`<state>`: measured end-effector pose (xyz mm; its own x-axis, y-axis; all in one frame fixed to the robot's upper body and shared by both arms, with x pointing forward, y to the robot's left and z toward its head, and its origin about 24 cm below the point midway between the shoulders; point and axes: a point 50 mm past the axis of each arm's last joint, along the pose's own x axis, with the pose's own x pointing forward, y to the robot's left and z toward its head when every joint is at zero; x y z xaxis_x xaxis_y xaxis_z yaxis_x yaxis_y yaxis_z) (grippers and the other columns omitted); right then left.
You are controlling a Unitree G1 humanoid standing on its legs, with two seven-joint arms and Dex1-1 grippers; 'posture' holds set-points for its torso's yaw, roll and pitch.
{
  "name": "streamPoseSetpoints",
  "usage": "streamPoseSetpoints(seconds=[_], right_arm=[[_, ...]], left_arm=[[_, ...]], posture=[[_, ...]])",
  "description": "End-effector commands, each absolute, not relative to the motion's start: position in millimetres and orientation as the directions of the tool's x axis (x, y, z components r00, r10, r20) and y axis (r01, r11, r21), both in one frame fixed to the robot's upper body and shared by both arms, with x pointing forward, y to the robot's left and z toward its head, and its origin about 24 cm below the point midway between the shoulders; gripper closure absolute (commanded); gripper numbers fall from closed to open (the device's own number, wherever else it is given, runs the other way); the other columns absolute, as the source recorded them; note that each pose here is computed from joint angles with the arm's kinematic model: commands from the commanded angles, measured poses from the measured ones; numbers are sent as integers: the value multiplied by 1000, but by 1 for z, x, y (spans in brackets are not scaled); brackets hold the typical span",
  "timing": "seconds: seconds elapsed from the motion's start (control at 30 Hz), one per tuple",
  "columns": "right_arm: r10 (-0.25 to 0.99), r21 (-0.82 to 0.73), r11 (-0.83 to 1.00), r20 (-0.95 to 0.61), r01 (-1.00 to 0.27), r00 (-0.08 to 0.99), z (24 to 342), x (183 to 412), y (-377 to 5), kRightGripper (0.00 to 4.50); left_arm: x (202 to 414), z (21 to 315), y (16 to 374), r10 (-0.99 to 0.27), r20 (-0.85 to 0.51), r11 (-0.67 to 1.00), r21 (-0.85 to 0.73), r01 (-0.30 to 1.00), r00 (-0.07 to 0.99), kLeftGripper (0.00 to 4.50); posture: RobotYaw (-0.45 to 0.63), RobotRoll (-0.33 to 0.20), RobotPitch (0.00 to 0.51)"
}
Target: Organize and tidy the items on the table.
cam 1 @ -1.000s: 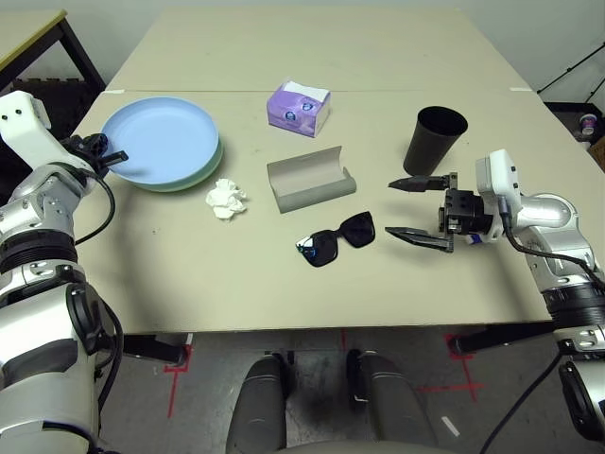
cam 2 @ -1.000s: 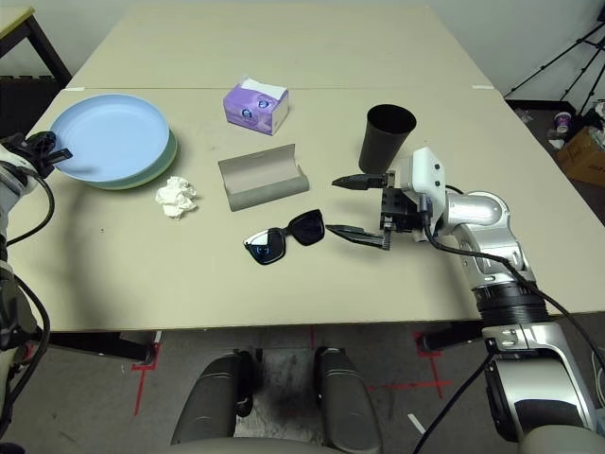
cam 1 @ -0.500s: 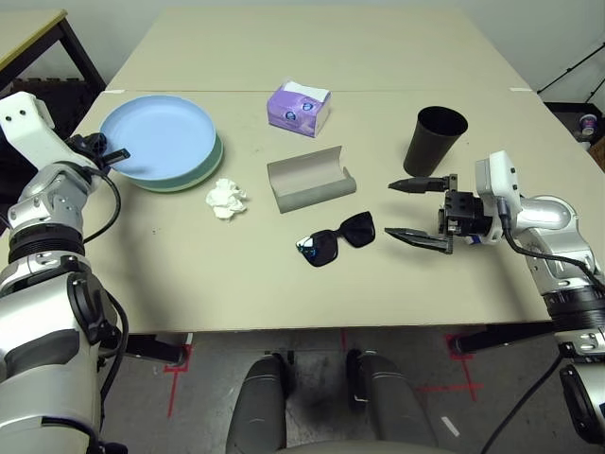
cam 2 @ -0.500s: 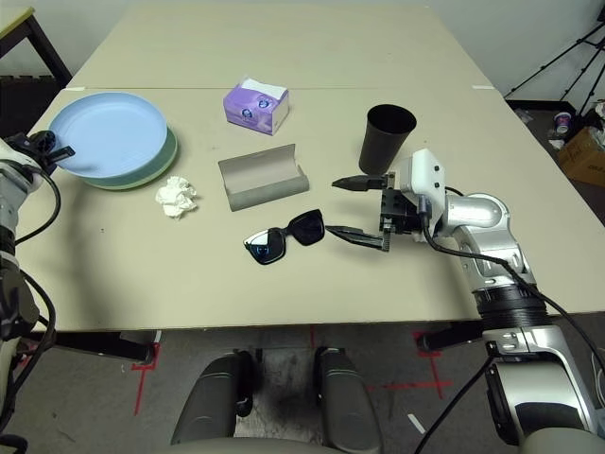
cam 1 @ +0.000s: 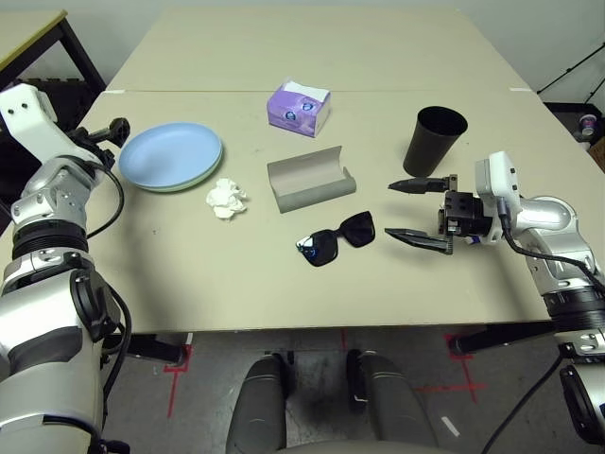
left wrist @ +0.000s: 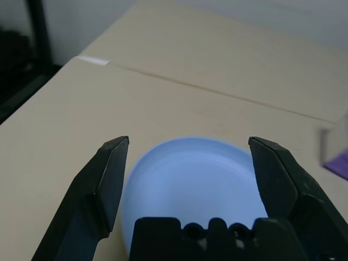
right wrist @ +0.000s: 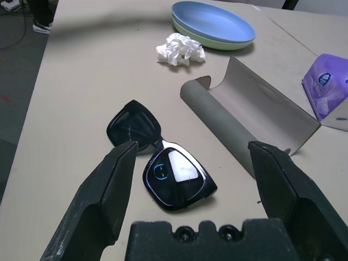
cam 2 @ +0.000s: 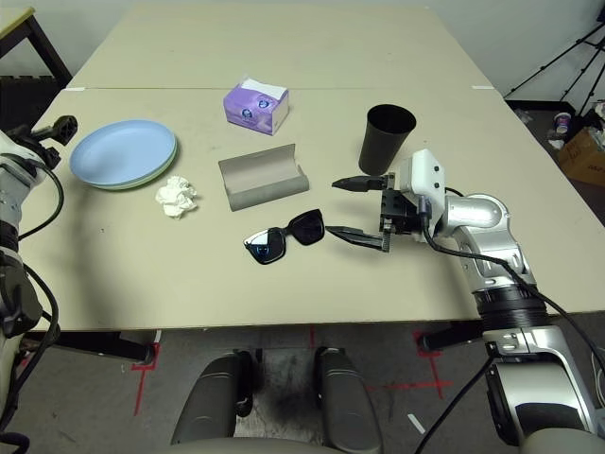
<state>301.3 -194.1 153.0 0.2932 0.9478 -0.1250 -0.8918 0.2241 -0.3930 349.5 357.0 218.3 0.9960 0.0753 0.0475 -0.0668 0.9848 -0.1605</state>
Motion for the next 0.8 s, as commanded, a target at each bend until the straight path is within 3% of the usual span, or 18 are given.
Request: streamPoseSetpoints(seconds=[0.03,0.23,0.37,0.6,0.8], right_arm=[[947,-398,217,-136,-891,291,153,300,-195,0],[948,-396,214,-136,-893,288,153,301,-194,0],[949,-398,211,-135,-893,285,154,302,-192,0],[948,-396,214,-136,-893,288,154,301,-193,0],[937,-385,249,-134,-889,321,154,303,-196,0]], left_arm=[[338,225,350,-48,21,989,-141,51,999,15],[321,224,328,-225,-45,972,-77,222,973,15],[315,206,305,-313,-131,949,-14,314,941,15],[310,174,293,-349,-221,934,-7,357,911,15],[308,166,284,-409,-250,906,1,423,878,15]], posture=[[-31,0,139],[-22,0,141],[-21,0,140],[-31,0,132],[-36,0,128]])
